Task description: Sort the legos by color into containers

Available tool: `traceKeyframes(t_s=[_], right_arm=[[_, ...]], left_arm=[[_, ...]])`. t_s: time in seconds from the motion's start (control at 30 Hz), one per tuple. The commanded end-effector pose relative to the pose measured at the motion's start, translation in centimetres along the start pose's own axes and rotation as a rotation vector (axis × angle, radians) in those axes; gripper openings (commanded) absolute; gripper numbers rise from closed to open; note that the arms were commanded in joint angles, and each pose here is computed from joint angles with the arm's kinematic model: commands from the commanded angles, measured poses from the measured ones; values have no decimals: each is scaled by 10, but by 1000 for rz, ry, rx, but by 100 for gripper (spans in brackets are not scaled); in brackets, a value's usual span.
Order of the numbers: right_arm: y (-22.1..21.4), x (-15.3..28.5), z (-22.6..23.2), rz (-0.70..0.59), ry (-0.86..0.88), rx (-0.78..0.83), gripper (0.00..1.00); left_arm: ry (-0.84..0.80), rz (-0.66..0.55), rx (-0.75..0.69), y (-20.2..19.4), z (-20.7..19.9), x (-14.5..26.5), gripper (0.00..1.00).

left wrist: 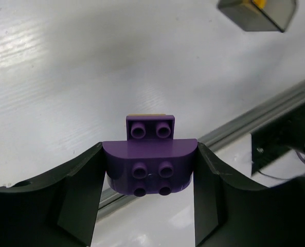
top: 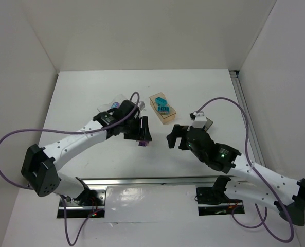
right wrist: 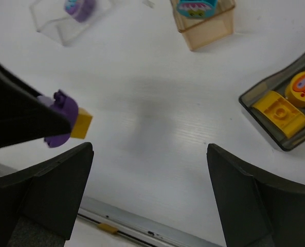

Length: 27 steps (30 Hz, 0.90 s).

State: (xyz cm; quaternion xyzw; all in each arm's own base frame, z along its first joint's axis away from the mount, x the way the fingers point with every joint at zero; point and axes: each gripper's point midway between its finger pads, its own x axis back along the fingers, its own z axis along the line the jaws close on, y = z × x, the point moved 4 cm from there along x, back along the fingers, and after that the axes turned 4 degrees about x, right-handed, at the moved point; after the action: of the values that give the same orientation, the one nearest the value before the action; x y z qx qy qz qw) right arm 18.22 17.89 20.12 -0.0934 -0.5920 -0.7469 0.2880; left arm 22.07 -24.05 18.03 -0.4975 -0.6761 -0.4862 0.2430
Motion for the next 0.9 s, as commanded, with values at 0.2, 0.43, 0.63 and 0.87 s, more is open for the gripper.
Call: traceKeyframes(t_s=[0.2,0.43,0.63,0.87], right_arm=[[31,35,54,-179,479,-56,94],[49,40,69,-210,692,-110,94],[65,31,58,-211,888,-186,94],[54,28,86,-120,1072,-99,94]], left_arm=[[-619,-50,-92,24,-20,64,29],[-824,-82,-167,36,-17,101,24],[-968,-108,-225,41,-16,127,23],[-986,-121,-226,44,-9,133,21]])
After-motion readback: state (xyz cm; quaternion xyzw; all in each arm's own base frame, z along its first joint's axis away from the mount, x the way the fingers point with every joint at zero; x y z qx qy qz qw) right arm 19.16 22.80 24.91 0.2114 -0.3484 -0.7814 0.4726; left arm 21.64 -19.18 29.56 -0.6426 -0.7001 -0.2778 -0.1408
